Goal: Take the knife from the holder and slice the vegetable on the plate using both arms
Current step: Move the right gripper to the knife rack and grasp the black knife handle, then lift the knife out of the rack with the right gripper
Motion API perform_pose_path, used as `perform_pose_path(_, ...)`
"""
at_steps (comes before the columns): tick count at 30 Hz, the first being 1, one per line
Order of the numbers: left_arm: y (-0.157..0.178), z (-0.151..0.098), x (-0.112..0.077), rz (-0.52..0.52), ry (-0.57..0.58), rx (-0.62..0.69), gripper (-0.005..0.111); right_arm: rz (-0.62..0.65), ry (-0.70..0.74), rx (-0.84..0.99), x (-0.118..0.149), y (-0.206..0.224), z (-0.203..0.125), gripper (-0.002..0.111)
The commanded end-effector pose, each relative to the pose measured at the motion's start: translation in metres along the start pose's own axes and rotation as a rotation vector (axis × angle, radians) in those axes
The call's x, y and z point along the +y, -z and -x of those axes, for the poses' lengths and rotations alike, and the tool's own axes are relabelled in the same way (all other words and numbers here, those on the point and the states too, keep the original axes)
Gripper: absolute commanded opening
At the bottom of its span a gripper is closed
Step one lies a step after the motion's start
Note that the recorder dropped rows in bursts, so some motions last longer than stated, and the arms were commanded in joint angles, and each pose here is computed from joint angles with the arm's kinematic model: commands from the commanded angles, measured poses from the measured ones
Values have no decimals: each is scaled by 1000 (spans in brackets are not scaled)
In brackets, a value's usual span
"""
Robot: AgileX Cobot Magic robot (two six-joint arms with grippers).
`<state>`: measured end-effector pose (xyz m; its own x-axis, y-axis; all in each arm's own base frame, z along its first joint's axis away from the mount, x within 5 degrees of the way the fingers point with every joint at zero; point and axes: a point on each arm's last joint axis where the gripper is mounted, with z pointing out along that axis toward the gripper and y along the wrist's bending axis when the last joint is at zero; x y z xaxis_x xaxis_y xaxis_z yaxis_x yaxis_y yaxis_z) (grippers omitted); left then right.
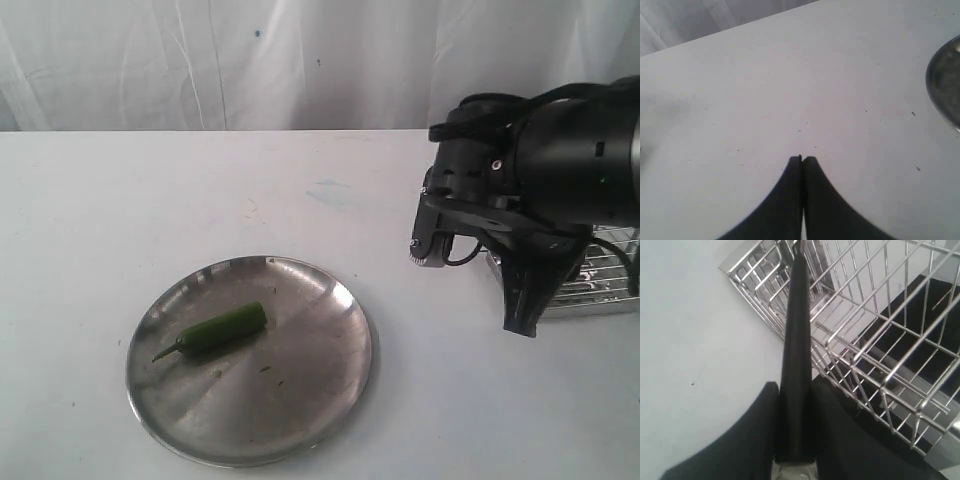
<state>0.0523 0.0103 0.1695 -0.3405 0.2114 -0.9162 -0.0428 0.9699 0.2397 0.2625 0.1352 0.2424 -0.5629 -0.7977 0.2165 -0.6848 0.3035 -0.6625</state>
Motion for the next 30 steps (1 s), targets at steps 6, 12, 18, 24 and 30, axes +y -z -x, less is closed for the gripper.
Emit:
perform_pose_path(6, 0, 1, 0, -4, -6, -11, 0, 4, -52, -60, -13, 20, -21, 10)
perform_pose_path(12, 0, 1, 0, -4, -6, -11, 0, 121, 75, -19, -3, 5, -16, 9)
perform_pose_path(18, 0, 1, 0, -4, -6, -11, 0, 212, 51, -26, 2, 4, -18, 5)
perform_pose_path(24, 0, 1, 0, -4, -6, -11, 0, 145, -38, -30, -14, 8, -32, 5)
perform_pose_path(30, 0, 1, 0, -4, -6, -11, 0, 88, -86, -54, -26, 16, -42, 3)
